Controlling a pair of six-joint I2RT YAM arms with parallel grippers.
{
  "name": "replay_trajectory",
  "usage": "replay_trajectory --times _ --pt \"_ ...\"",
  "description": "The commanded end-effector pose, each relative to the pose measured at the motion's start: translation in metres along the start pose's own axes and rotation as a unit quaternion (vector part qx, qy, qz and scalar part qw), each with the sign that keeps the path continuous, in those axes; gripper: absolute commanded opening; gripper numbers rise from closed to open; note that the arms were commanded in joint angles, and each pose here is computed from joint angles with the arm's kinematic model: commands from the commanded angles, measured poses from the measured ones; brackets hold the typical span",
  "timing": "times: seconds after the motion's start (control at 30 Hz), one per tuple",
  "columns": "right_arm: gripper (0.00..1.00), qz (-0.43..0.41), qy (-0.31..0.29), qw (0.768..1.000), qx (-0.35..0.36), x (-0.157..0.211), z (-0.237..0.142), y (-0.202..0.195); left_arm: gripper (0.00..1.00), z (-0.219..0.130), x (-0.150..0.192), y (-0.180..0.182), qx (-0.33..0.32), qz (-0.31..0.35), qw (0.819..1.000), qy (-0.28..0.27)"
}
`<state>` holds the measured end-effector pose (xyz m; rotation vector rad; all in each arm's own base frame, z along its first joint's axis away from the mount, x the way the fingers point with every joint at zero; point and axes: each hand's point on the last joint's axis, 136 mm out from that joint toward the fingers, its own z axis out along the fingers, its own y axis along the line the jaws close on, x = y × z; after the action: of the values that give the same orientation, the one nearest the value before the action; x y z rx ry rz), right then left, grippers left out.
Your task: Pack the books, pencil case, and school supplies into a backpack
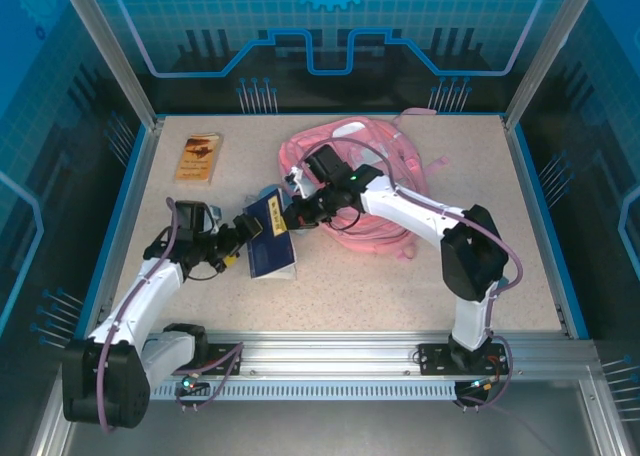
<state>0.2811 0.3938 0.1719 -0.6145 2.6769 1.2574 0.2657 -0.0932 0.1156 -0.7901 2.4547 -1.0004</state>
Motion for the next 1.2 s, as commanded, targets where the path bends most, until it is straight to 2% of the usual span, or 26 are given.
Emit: replay_trajectory --times 0.0,0.33,0.4,0.47,0.53,0.6,0.67,0.73,0.83,0.9,0.97,1.17 --pt "0.0 -0.015 -0.016 0.999 -0.033 -0.005 -0.019 0.004 0.99 0.003 0.001 -0.031 0.084 0.01 0.996 0.028" --pt "0.0 0.018 -0.034 0.998 -0.046 -0.009 -0.037 -0.021 0.99 0.035 0.004 -0.041 0.134 0.041 0.987 0.078" --pt "0.0 0.024 -0.036 0.998 -0.047 -0.009 -0.038 -0.025 0.96 0.04 0.007 -0.046 0.139 0.052 0.985 0.086" --pt "0.0 0.03 -0.037 0.998 -0.048 -0.01 -0.039 -0.028 0.87 0.042 0.008 -0.049 0.143 0.058 0.984 0.089" --pt "0.0 0.034 -0.038 0.998 -0.047 -0.01 -0.04 -0.03 0.69 0.042 0.006 -0.051 0.144 0.06 0.984 0.087" --pt "0.0 0.037 -0.039 0.997 -0.046 -0.01 -0.041 -0.031 0.46 0.041 0.003 -0.051 0.135 0.061 0.986 0.08" --pt "0.0 0.042 -0.044 0.998 -0.035 -0.011 -0.044 -0.036 0.33 0.039 0.0 -0.047 0.115 0.064 0.989 0.068" --pt "0.08 0.046 -0.053 0.997 -0.015 -0.011 -0.049 -0.041 0.22 0.032 -0.004 -0.045 0.091 0.07 0.992 0.053" --pt "0.37 0.058 -0.077 0.995 0.023 -0.011 -0.061 -0.053 0.08 0.017 -0.008 -0.045 0.057 0.081 0.994 0.034" --pt "0.54 0.068 -0.095 0.992 0.036 -0.012 -0.071 -0.058 0.04 0.005 -0.01 -0.051 0.047 0.083 0.995 0.025" --pt "0.67 0.085 -0.121 0.988 0.046 -0.014 -0.083 -0.063 0.01 -0.01 -0.013 -0.064 0.051 0.082 0.995 0.015" --pt "0.86 0.149 -0.208 0.967 0.007 -0.016 -0.121 -0.065 0.01 -0.047 -0.032 -0.117 0.115 0.055 0.991 -0.039"
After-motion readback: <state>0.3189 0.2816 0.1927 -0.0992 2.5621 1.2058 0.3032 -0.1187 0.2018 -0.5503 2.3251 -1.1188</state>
